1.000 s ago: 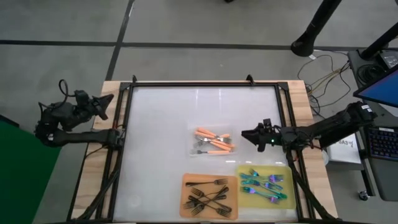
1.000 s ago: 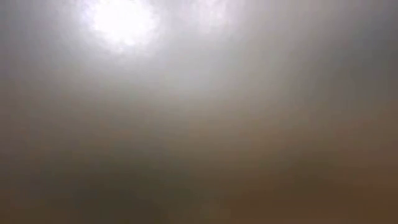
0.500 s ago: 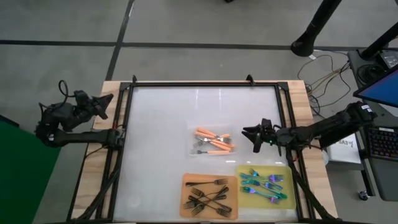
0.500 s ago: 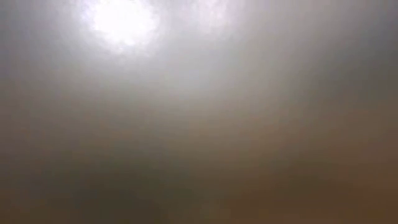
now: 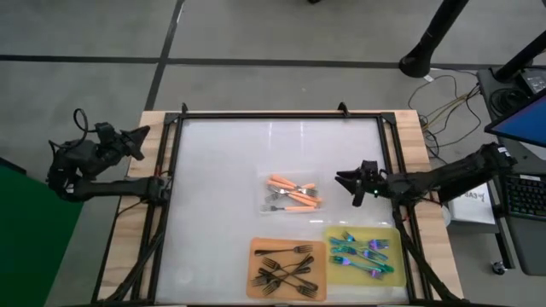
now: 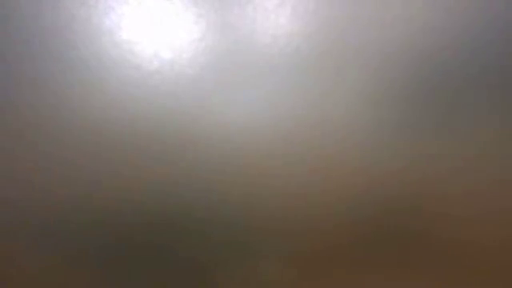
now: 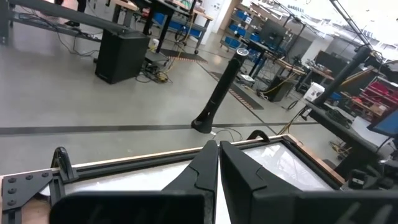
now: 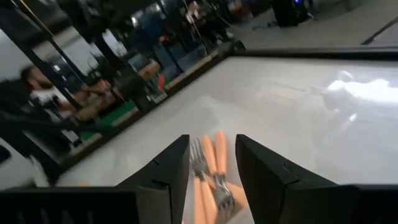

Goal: Sort silverware by color (type)
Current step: Return to Home Position

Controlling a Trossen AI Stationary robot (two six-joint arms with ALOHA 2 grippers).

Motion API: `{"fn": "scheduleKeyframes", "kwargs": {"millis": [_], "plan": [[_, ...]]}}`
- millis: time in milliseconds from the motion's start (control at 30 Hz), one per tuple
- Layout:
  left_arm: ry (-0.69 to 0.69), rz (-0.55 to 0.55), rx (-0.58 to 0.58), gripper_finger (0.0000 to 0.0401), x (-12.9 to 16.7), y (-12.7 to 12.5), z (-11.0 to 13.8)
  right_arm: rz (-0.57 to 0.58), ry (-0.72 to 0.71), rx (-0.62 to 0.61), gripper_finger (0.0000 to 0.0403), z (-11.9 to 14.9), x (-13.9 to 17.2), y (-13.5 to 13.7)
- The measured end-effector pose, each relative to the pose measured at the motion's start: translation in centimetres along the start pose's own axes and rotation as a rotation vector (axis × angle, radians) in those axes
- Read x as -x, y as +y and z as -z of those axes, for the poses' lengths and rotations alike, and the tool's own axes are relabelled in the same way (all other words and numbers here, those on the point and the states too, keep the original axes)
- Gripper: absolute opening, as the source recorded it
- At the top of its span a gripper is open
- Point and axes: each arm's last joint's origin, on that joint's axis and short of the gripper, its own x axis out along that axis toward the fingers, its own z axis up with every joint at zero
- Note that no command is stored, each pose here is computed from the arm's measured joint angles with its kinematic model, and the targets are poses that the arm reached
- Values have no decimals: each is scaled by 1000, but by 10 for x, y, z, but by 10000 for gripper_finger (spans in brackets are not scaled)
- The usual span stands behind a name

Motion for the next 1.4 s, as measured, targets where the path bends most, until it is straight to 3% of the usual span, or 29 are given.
{"fn": "scheduleKeyframes", "kwargs": {"millis": [367, 1000, 1400], "plan": [[-1, 1, 2, 0, 0, 0, 0, -87, -178, -120, 121, -25, 20, -2], [-13, 24, 22, 0, 3, 2, -3, -37, -375, -189, 121, -45, 35, -17], [-15, 27, 26, 0, -7, -5, 7, -4, -402, -187, 121, -47, 35, -21]]}}
